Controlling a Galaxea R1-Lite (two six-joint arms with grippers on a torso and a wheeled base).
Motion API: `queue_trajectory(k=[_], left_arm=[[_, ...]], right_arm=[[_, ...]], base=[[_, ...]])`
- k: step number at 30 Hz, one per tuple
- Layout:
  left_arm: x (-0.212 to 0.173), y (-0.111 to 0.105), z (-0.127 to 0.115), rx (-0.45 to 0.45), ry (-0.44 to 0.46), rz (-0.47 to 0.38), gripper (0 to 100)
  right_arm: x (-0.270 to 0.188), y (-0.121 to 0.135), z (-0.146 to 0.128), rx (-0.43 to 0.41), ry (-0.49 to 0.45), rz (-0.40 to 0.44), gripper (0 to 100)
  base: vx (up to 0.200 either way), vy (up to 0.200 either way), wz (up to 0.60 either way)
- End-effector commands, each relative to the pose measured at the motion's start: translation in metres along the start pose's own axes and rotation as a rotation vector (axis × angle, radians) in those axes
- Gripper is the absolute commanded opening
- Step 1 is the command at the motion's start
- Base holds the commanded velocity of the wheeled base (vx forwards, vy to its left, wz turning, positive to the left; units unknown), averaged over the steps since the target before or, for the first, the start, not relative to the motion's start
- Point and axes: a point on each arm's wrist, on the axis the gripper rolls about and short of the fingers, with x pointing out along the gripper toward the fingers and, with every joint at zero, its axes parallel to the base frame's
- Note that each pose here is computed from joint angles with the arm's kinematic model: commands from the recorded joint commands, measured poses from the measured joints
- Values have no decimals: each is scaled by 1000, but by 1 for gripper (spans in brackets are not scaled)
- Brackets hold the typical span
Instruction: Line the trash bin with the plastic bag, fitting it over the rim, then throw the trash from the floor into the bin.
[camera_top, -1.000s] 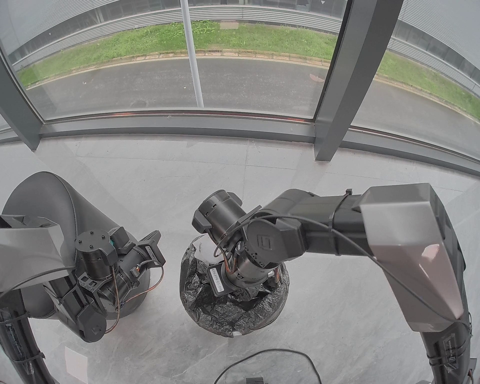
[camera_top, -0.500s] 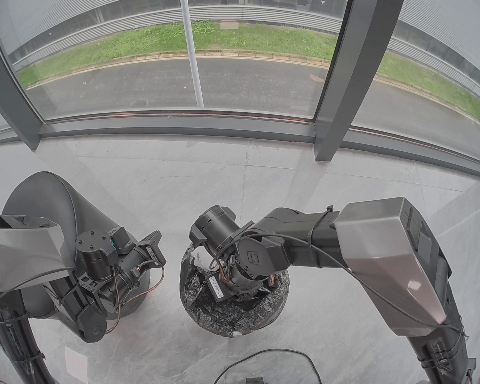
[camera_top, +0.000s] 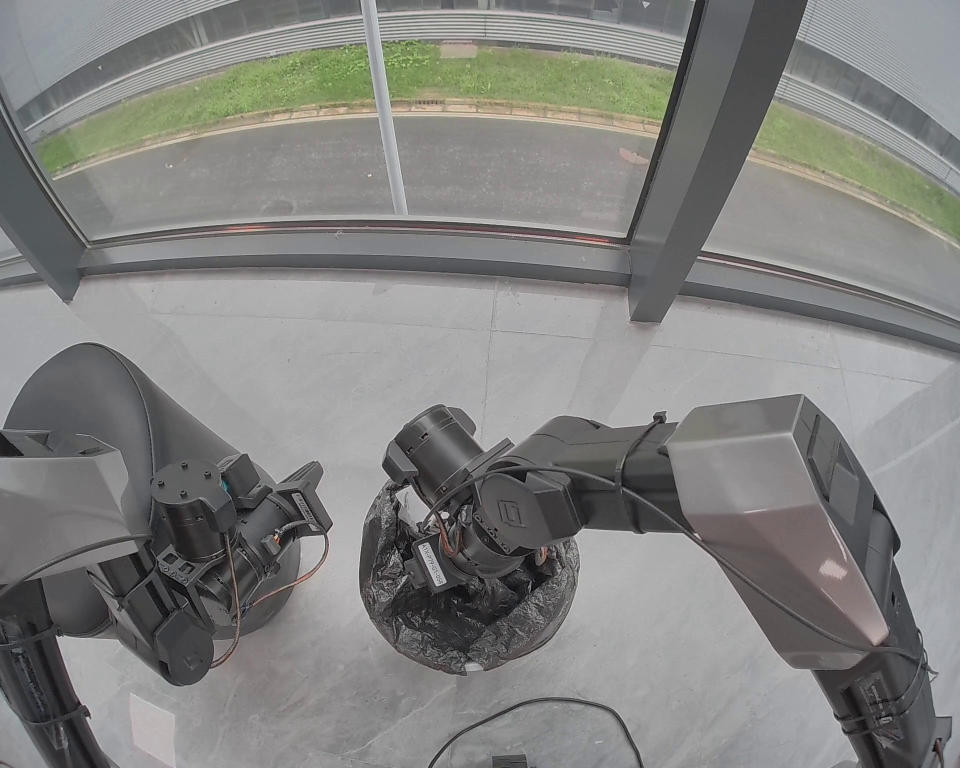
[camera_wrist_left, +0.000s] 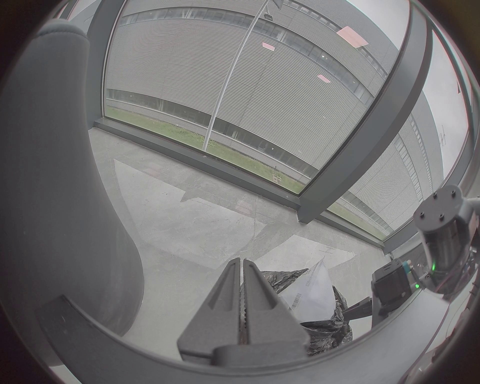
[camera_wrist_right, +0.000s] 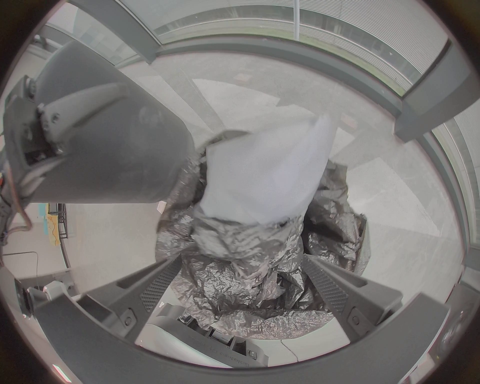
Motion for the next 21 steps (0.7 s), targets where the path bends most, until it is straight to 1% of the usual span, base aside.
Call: queue_trajectory(k=[1,4,5,8,13,18,19,21], left_arm=[[0,0,-1,0,4,0,0],[1,0,-2,0,5,1,0],[1,0,-2,0,6,-1,0],[0,-1,-2,0,6,-4,0],[0,-2,-1,0,4,-5,0],[-1,-2,-1,1,5,-6,0],[0,-2,-2,1,7,-5,0],[0,-2,-3,1,9,-6,0]], right_arm=[[-29,6,8,-37,-51,37,100],[-43,14,9,-67,-76,58,100],[-53,20,10,-83,-93,73,100],[-58,29,7,-100,-102,78,100],[-60,35,5,-110,-106,86,100],[-52,35,5,-103,-106,83,100],[-42,34,9,-77,-139,87,100],[-19,26,13,-47,-167,86,100]], base=[[0,0,0],[0,0,0],[0,0,0],[0,0,0],[0,0,0],[0,0,0],[0,0,0],[0,0,0]])
